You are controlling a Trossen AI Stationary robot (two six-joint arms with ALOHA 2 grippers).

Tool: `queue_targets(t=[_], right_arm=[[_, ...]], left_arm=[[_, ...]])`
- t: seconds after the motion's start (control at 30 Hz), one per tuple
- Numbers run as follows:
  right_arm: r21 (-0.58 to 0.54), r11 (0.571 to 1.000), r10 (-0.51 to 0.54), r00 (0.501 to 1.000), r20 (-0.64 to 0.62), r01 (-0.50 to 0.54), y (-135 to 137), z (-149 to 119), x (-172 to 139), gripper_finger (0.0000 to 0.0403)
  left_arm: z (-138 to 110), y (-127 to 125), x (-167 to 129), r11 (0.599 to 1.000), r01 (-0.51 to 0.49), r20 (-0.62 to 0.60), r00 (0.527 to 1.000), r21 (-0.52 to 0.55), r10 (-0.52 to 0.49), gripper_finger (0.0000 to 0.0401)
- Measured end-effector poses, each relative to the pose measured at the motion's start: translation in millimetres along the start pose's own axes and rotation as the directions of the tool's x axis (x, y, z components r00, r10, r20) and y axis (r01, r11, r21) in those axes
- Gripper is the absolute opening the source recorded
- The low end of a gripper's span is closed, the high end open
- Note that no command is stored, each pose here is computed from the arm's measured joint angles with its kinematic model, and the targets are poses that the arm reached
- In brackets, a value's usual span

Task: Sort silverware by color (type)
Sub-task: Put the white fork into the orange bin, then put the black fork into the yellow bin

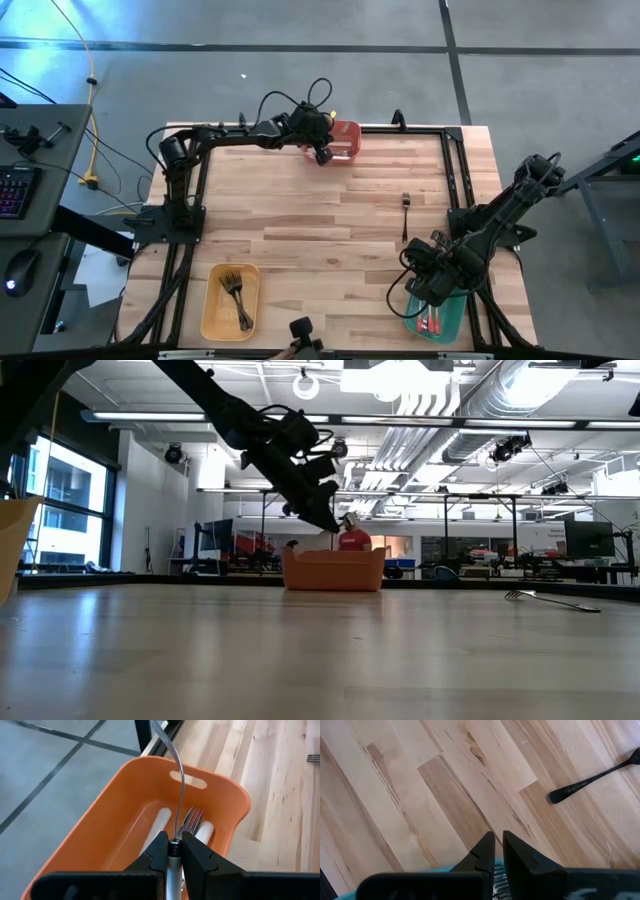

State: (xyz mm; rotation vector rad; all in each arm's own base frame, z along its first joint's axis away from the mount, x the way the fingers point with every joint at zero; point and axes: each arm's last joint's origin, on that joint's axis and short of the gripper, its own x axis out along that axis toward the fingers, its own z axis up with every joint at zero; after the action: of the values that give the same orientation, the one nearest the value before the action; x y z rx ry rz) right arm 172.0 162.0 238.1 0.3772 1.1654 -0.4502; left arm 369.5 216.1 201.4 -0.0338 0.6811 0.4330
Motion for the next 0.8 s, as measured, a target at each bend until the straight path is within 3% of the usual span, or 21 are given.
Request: queue_targets(t=[0.1, 0.33, 0.43, 0.6, 0.7, 0.8], right_arm=[[0.0, 1.0, 0.0, 1.0, 0.0, 0.0, 0, 0, 0, 0.002], [0.0, 1.0, -0.001, 1.0, 0.001, 0.001, 0, 0, 0, 0.002], [0.0, 1.0, -0.003, 1.0, 0.01, 0.003, 0, 0, 0, 0.002], [-0.002, 1.0, -0.027, 0.994, 0.107, 0.028, -1, 3, 1, 0.002], [0.039, 0.998, -0.061, 0.985, 0.159, 0.055, -5, 7, 7, 0.002], [0.078, 0.994, -0.092, 0.977, 0.195, 0.078, -10, 15, 15, 0.002]], left_arm=[[0, 0, 0, 1.0, 0.0, -0.002, 1.0, -0.002, 0.0, 0.0023], [-3, 0, 0, 1.0, 0.004, -0.031, 1.0, -0.015, -0.004, 0.0105], [-6, 0, 0, 1.0, -0.019, -0.057, 0.998, 0.017, 0.02, 0.0114], [-14, -1, -8, 0.998, -0.044, -0.059, 0.997, 0.037, 0.046, 0.0061], [-17, -6, -19, 0.999, -0.038, 0.014, 0.999, 0.026, 0.038, 0.0014], [-22, -18, -34, 1.0, -0.015, 0.107, 0.994, 0.022, 0.013, 0.0008]])
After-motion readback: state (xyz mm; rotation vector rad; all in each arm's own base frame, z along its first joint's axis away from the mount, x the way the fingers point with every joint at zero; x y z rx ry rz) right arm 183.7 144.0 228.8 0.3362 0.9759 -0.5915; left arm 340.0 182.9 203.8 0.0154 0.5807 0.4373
